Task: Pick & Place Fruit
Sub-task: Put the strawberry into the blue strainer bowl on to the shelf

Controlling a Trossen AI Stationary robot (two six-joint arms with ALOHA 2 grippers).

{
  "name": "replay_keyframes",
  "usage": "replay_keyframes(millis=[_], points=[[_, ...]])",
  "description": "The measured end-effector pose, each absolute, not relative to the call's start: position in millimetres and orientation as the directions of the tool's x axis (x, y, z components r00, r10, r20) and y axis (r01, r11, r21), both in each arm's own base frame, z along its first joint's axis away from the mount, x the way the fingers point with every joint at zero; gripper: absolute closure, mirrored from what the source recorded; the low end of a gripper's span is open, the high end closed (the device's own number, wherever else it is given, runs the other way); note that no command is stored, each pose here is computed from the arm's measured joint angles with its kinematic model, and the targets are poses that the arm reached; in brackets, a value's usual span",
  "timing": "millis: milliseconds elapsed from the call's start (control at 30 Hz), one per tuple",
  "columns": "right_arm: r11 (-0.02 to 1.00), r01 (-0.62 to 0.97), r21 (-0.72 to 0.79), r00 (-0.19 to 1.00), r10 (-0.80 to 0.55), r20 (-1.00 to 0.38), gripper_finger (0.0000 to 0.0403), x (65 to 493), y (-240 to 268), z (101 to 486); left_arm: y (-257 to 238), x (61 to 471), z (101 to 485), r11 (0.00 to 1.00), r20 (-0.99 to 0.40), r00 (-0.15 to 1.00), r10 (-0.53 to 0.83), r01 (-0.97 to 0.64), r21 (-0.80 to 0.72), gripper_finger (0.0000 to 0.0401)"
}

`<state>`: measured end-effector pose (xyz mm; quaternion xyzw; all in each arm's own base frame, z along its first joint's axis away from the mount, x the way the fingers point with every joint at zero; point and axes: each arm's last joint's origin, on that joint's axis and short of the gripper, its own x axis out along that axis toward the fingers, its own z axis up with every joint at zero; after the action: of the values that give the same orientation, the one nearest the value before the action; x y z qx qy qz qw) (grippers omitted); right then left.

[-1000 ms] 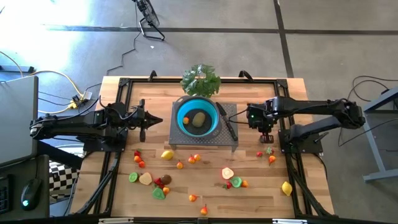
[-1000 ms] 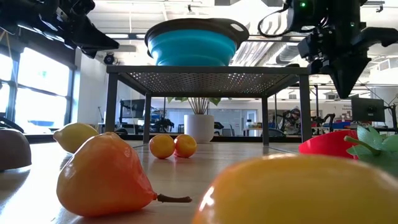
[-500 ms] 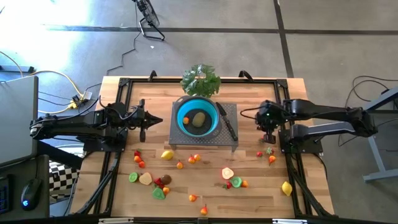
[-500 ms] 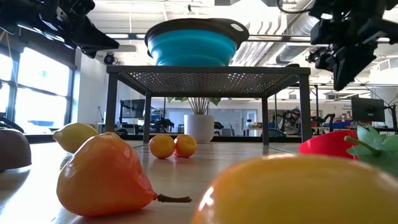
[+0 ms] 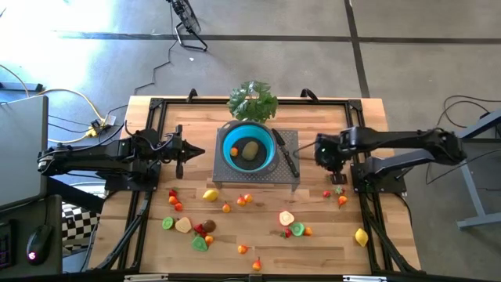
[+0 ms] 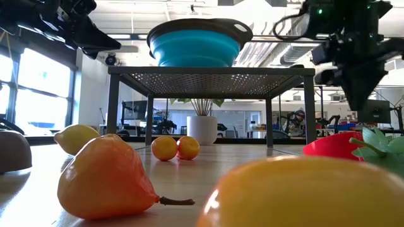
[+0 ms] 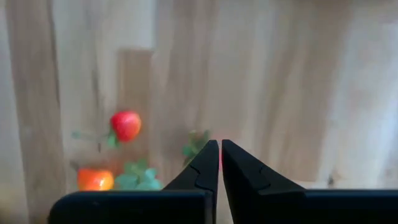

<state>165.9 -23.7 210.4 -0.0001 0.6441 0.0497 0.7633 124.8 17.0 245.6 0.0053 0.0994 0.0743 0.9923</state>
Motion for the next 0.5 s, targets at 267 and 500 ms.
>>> replay_keyframes(millis=[267, 500], points=[[0.975, -0.197, 0.105, 0.037, 0.114, -0.993, 0.0398, 177, -9, 193, 17, 125, 246, 0.989, -0.192, 0.97, 0.148, -0.146, 0.025, 0.0401], [0.991, -0.131, 0.03, 0.072, 0.04, -0.997, 0.0378, 183, -5, 192, 17, 125, 246, 0.989, -0.19, 0.971, 0.148, -0.146, 0.025, 0.0401]])
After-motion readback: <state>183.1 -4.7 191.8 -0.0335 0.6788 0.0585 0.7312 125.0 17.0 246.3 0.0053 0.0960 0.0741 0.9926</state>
